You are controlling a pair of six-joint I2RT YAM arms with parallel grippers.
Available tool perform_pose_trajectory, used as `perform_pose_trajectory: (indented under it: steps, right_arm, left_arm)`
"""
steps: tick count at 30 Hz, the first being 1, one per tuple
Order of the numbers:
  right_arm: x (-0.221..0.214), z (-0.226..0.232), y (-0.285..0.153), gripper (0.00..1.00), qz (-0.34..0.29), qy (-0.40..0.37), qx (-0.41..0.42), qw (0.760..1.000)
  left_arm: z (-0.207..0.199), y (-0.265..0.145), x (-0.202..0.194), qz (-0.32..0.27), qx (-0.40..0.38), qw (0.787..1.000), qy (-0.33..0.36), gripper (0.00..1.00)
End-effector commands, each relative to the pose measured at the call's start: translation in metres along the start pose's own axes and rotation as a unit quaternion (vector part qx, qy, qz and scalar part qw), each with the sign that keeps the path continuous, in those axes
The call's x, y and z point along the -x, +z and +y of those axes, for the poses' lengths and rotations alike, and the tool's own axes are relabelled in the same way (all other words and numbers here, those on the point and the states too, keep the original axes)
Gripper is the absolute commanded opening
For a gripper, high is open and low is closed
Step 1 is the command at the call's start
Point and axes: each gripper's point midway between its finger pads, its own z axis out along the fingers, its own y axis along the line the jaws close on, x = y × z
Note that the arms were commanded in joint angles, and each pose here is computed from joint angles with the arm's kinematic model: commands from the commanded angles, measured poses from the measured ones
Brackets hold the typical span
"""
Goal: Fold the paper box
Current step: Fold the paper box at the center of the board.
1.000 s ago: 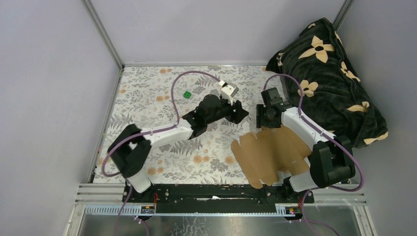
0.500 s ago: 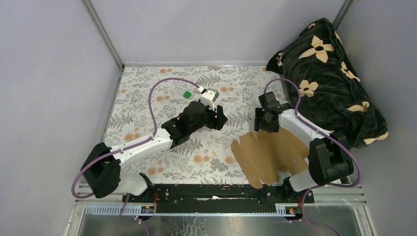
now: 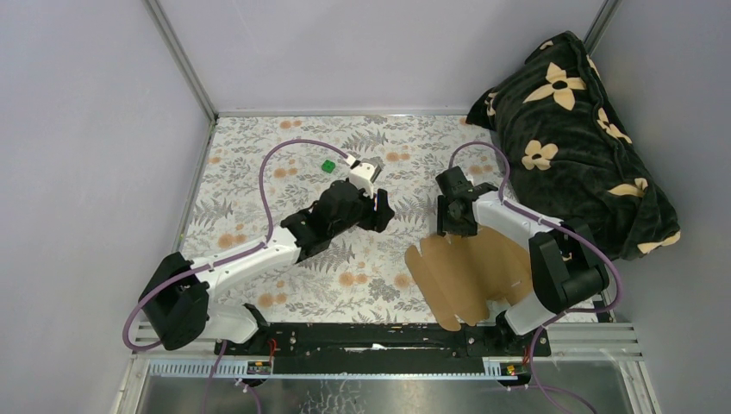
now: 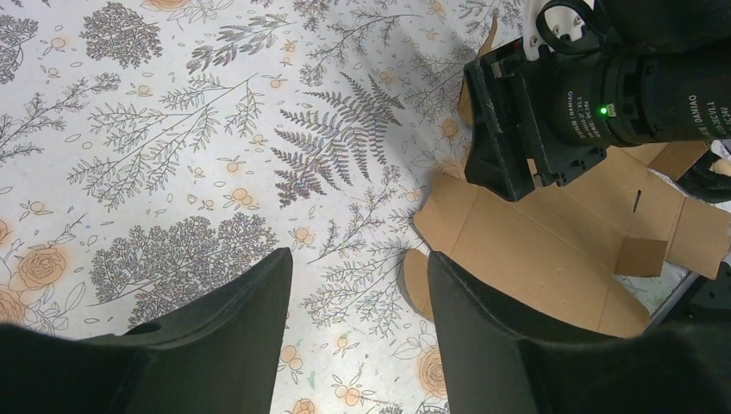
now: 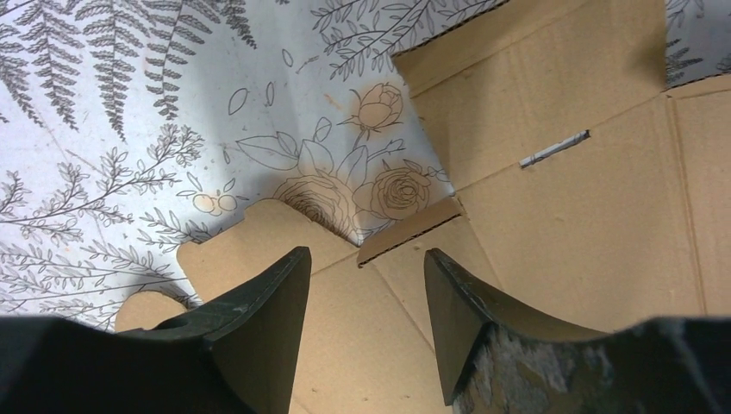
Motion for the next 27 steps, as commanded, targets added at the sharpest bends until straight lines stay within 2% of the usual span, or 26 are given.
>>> perform_pose_trajectory:
  steps: [1, 4, 12, 27]
  right_arm:
    - [0.017, -0.008, -0.007, 0.59, -0.034, 0.013, -0.031, 0.999]
    - [0.024, -0.013, -0.009, 0.64, -0.045, 0.012, -0.048, 0.998]
    - [0.031, -0.018, -0.001, 0.64, -0.045, 0.010, -0.078, 0.996]
    - [0.014, -0.020, -0.003, 0.55, -0.036, 0.023, -0.068, 0.997]
  left_arm:
    - [0.001, 0.000, 0.004, -0.012, -0.003, 1.000, 0.009, 0.66]
    - [0.001, 0.002, 0.003, -0.010, -0.003, 1.000, 0.010, 0.65]
    - [-0.001, 0.006, 0.002, -0.005, -0.009, 1.000, 0.010, 0.65]
    - [-0.007, 0.007, 0.000, -0.005, -0.025, 1.000, 0.004, 0.64]
